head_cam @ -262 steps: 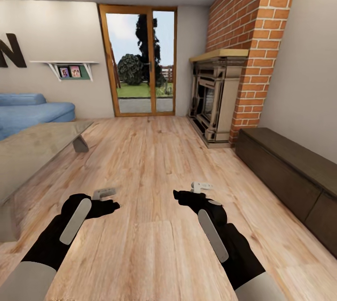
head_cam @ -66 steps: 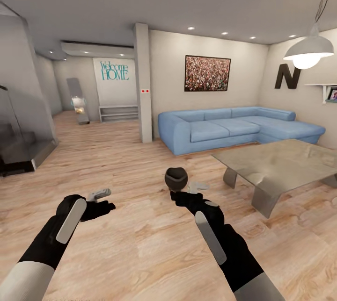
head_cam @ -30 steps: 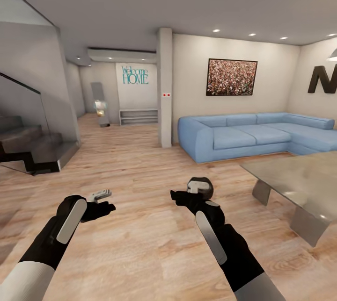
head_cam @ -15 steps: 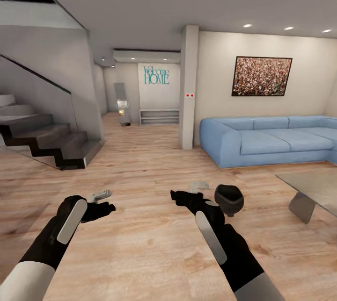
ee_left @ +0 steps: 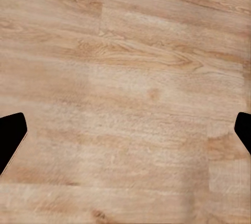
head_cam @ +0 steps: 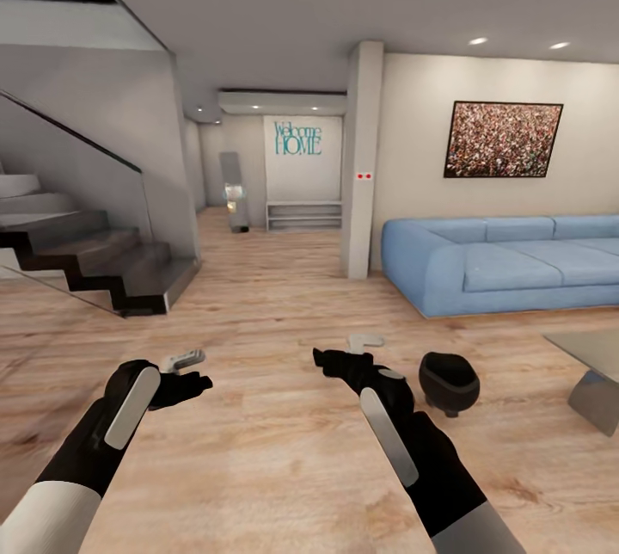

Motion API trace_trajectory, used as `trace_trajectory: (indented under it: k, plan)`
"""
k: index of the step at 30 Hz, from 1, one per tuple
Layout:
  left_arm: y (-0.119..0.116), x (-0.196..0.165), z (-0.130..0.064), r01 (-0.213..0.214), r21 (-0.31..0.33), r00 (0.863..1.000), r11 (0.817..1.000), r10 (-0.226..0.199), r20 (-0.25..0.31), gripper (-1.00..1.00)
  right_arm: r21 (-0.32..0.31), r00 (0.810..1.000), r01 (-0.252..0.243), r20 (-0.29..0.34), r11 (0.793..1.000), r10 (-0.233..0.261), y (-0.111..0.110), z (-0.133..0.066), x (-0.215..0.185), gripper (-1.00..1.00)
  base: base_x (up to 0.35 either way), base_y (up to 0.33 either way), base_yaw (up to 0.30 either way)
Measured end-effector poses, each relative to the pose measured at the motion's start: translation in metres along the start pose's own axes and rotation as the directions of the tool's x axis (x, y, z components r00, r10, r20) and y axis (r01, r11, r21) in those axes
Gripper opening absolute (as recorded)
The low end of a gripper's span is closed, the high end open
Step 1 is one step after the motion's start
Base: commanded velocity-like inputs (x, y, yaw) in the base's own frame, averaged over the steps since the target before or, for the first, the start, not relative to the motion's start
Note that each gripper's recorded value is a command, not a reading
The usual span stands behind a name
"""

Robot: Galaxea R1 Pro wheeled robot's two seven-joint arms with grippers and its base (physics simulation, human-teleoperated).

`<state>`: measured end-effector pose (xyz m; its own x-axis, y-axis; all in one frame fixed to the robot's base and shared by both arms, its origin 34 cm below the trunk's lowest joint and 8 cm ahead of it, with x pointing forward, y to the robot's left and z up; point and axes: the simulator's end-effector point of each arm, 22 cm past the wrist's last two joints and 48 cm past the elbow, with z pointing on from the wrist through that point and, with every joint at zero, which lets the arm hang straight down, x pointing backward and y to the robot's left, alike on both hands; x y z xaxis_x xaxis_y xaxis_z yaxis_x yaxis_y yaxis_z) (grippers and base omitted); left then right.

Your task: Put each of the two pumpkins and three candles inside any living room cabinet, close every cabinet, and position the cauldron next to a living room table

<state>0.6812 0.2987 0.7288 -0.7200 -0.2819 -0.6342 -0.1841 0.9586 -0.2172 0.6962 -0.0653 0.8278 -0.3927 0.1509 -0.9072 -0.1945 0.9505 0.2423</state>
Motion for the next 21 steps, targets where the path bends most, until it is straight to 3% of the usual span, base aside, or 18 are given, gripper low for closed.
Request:
trace_trajectory:
  k: [21]
  plan:
    - [-0.0004, 0.0002, 0.0001, -0.002, 0.000, 1.000, 1.000, 0.002, 0.000, 1.00, 0.001, 1.000, -0.002, 0.003, 1.000, 0.002, -0.0005, -0.0004, -0.0013, 1.00, 0.271, 0.159, 0.000]
